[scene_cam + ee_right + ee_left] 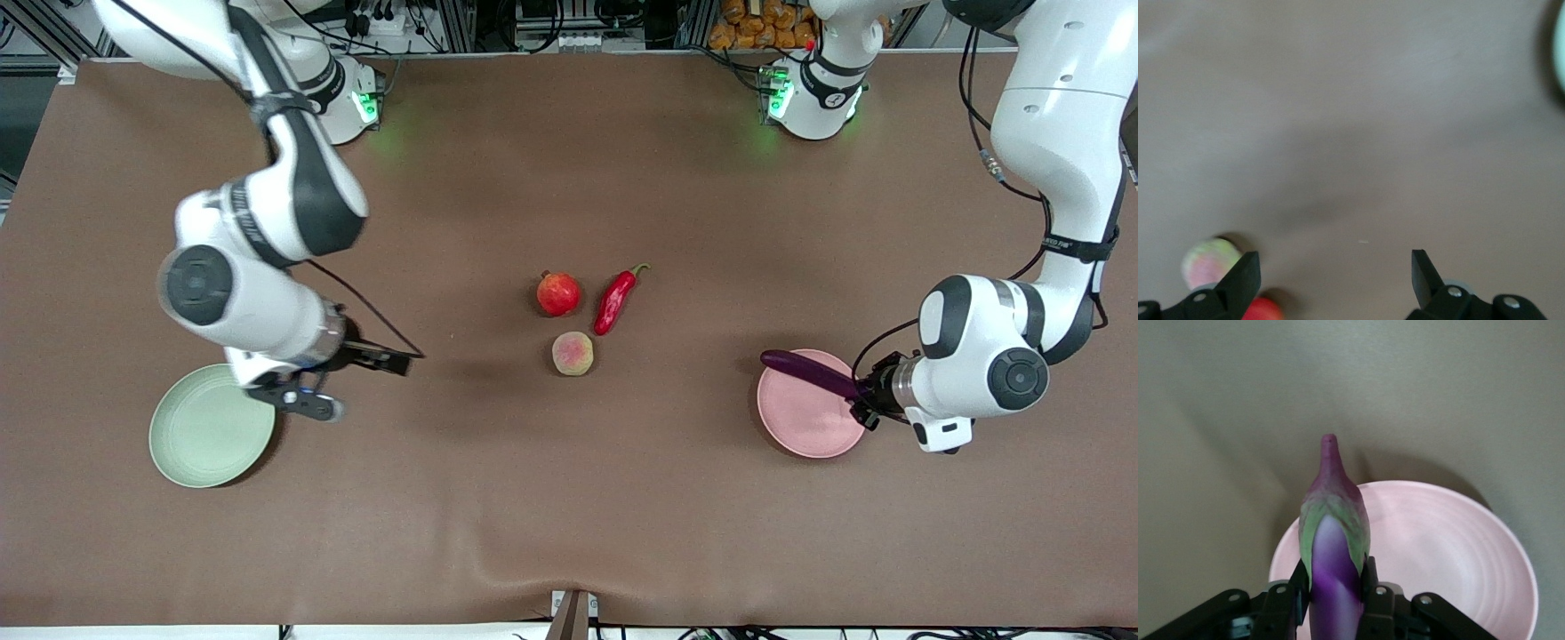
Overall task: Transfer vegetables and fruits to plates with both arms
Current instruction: 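Carry the eggplant toward the pink plate while the right gripper reaches the peach, then grasp the peach with the right gripper while the left gripper releases the eggplant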
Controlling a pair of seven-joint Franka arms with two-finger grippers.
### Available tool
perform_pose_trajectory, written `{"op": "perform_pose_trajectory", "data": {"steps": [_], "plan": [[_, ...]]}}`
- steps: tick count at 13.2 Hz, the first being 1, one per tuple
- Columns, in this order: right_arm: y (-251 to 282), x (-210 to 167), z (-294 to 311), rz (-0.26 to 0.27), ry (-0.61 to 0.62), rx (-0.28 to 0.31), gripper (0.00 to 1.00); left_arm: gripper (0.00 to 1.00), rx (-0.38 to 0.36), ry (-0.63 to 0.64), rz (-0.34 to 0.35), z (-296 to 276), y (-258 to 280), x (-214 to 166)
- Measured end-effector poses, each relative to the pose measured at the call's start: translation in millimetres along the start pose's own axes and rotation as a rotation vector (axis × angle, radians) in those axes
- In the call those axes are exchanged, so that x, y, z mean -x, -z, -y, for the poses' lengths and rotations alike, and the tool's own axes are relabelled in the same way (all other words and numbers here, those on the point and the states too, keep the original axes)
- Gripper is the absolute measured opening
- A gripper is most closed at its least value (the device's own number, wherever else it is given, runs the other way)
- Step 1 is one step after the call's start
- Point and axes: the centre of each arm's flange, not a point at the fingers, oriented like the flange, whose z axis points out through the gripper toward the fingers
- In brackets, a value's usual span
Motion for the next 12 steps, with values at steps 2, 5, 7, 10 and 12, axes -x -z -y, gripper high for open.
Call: {"op": "perform_pose_trajectory", "data": {"steps": [2, 5, 7, 10, 12], "plan": [[-33, 16, 50, -0.039, -0.095, -0.062, 1.0, 0.34, 0.021, 0.006, 0.0, -5, -7, -6], [-79, 34, 97, -0.077, -0.143, -0.171, 1.0, 0.33, 0.022, 0.009, 0.001, -5, -8, -8], [-107, 53, 120, -0.082, -0.154, -0.2, 1.0, 0.5, 0.026, 0.009, -0.001, -5, -6, -8], [-149, 94, 147, -0.051, -0.109, -0.168, 1.0, 0.82, 0.029, 0.005, 0.0, -9, 7, -6], [-169, 122, 161, -0.037, -0.074, -0.145, 1.0, 1.0, 0.018, 0.001, 0.054, -14, 27, 14]]}}
